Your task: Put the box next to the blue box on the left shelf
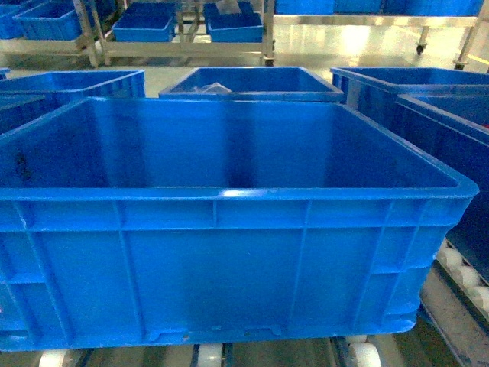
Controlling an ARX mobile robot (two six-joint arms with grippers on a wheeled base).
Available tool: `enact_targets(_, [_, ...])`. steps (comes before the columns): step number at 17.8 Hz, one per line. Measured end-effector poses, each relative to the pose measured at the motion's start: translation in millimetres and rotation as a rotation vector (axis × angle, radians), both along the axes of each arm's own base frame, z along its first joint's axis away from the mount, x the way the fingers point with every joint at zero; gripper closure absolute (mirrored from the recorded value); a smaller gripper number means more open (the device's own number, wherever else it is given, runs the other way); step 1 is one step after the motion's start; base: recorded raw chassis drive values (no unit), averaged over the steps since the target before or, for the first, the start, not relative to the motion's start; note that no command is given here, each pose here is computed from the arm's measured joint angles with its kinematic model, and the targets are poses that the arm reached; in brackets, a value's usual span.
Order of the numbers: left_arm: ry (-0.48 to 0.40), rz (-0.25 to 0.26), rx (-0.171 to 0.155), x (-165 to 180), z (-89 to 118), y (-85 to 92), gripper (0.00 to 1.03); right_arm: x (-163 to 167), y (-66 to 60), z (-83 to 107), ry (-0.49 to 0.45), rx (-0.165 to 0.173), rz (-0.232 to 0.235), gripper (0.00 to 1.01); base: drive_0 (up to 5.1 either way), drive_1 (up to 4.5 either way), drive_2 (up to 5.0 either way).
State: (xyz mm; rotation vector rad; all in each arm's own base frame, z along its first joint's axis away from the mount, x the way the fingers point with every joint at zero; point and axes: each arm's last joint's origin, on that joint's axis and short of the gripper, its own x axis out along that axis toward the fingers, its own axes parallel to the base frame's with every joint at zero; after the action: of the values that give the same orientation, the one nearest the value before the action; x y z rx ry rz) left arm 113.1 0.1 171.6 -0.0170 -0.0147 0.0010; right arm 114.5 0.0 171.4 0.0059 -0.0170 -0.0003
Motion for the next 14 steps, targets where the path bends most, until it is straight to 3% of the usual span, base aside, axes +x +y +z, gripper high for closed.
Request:
enact_targets(5, [-0.002, 0.000, 0.000, -5, 0, 0.0, 1.02, -5, 0.0, -0.7, 0.003, 0.000, 0.000, 1.00, 0.0, 0.00, 0.0])
enact_targets(7, [0.048, -0.002, 0.000, -11, -6, -0.1, 1.02, -7, 0.0, -0.9, 0.003, 0.000, 0.000, 1.00, 0.0, 0.00, 0.0])
enact_targets(9, [-0.006, 0.000, 0.001, -16, -2, 0.0, 1.02, -16, 0.0, -6.7, 0.045, 0.000, 0.002, 1.00, 0.0, 0.00, 0.0])
enact_targets(10, [0.018, 0.000, 0.002, -16, -4, 0.0, 1.02, -17, 0.1, -2.5, -0.003, 0.000, 0.002, 1.00, 0.0, 0.00, 0.0])
enact_targets(14, [0.015, -0.001, 0.003, -16, -4, -0.1, 1.02, -17, 0.0, -3.6, 0.009, 0.000, 0.000, 1.00, 0.0, 0.00, 0.0])
